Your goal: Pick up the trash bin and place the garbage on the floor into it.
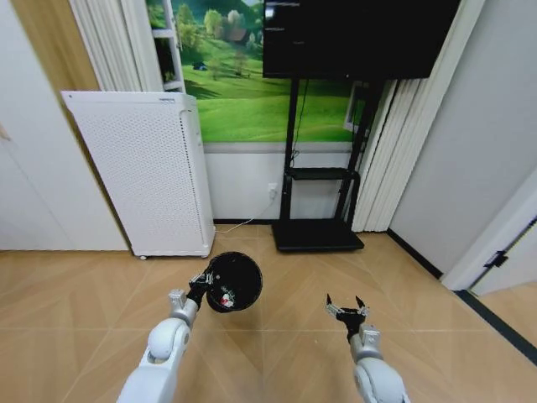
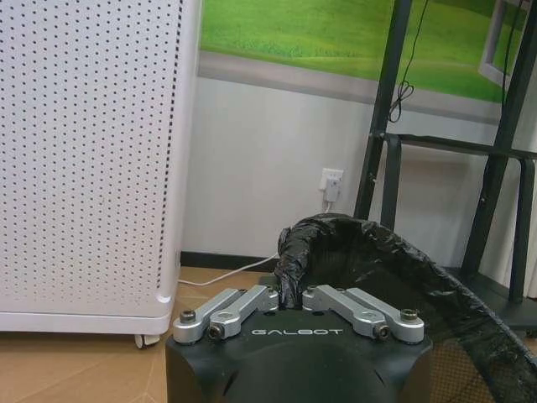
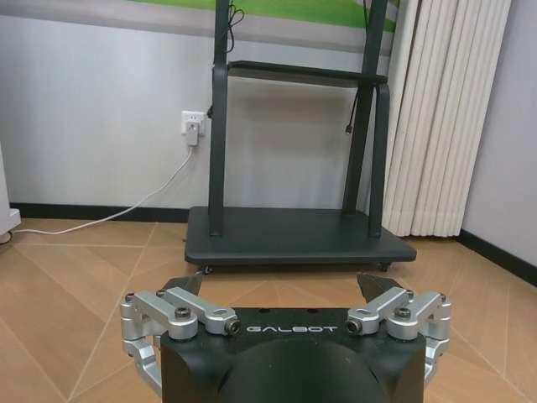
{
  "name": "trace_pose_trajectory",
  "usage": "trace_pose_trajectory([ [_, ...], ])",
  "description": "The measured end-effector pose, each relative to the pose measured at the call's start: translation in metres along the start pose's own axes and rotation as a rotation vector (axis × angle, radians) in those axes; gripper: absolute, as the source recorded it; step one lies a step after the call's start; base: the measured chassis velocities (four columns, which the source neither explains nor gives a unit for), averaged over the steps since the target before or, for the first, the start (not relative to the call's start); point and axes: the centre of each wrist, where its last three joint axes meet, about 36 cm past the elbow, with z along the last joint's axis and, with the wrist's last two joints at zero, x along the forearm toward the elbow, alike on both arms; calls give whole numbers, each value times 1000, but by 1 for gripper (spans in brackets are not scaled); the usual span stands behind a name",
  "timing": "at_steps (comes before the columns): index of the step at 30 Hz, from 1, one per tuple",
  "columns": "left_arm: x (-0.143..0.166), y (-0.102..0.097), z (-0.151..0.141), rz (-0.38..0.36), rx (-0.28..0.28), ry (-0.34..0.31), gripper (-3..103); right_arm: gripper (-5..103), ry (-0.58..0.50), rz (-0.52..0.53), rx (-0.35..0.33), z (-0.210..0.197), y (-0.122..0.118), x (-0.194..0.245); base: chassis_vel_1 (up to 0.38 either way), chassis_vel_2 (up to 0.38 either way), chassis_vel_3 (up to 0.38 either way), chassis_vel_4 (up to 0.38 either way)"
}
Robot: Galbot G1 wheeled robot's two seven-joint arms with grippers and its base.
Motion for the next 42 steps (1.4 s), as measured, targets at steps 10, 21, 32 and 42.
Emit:
trace_pose_trajectory([
  [10, 11, -6, 3, 13, -1, 2, 7, 100, 7, -2, -2, 8, -1, 15, -61, -39, 56, 29],
  [21, 11, -8, 1, 19, -4, -5, 7, 100, 1, 12, -1, 13, -6, 26, -7, -72, 6, 66],
  [32, 17, -7, 4, 17, 0, -1, 7, 100, -23, 8, 3, 15, -3, 24, -54, -169, 41, 150],
  [42, 19, -2, 4, 9, -4, -4, 7, 100, -6, 1, 11, 16, -2, 27, 25, 49, -19, -36],
])
